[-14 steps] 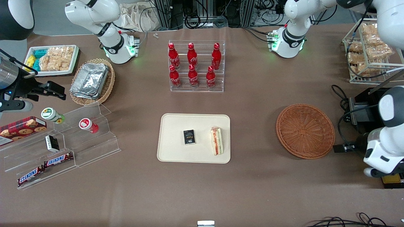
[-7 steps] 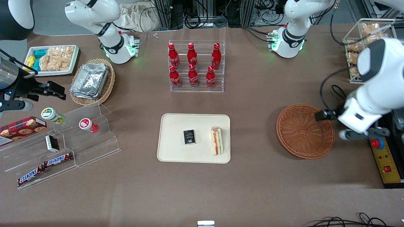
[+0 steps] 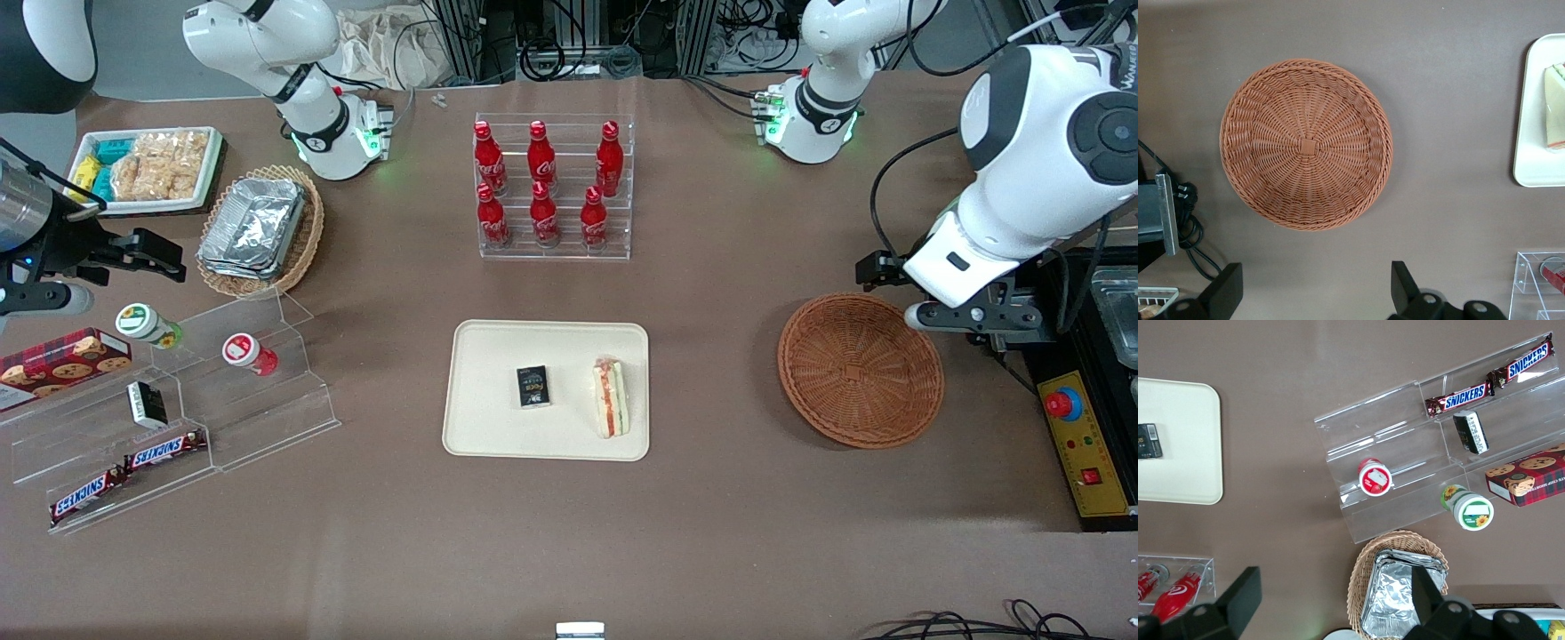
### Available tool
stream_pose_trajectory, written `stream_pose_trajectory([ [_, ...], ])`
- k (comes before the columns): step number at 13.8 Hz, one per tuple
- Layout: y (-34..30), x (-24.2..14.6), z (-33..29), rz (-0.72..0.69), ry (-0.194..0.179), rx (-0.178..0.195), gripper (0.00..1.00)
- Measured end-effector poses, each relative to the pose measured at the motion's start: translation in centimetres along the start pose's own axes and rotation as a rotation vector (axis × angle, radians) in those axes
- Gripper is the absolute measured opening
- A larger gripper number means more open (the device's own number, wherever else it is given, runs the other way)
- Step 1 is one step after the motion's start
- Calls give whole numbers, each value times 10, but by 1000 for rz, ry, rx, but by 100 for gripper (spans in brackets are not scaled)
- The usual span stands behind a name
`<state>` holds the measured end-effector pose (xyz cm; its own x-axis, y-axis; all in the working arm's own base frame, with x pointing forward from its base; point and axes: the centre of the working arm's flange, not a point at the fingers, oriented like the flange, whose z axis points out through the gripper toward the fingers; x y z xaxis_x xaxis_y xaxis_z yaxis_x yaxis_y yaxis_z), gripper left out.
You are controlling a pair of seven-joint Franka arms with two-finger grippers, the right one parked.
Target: Place sandwich from basket to tray
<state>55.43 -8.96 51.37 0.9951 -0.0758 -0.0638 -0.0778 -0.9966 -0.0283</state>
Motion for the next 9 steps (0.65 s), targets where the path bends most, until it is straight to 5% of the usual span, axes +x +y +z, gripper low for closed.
stream_pose_trajectory([
  [6, -21, 33, -15, 8, -50, -72, 100],
  [9, -9, 38, -16, 21, -44, -54, 100],
])
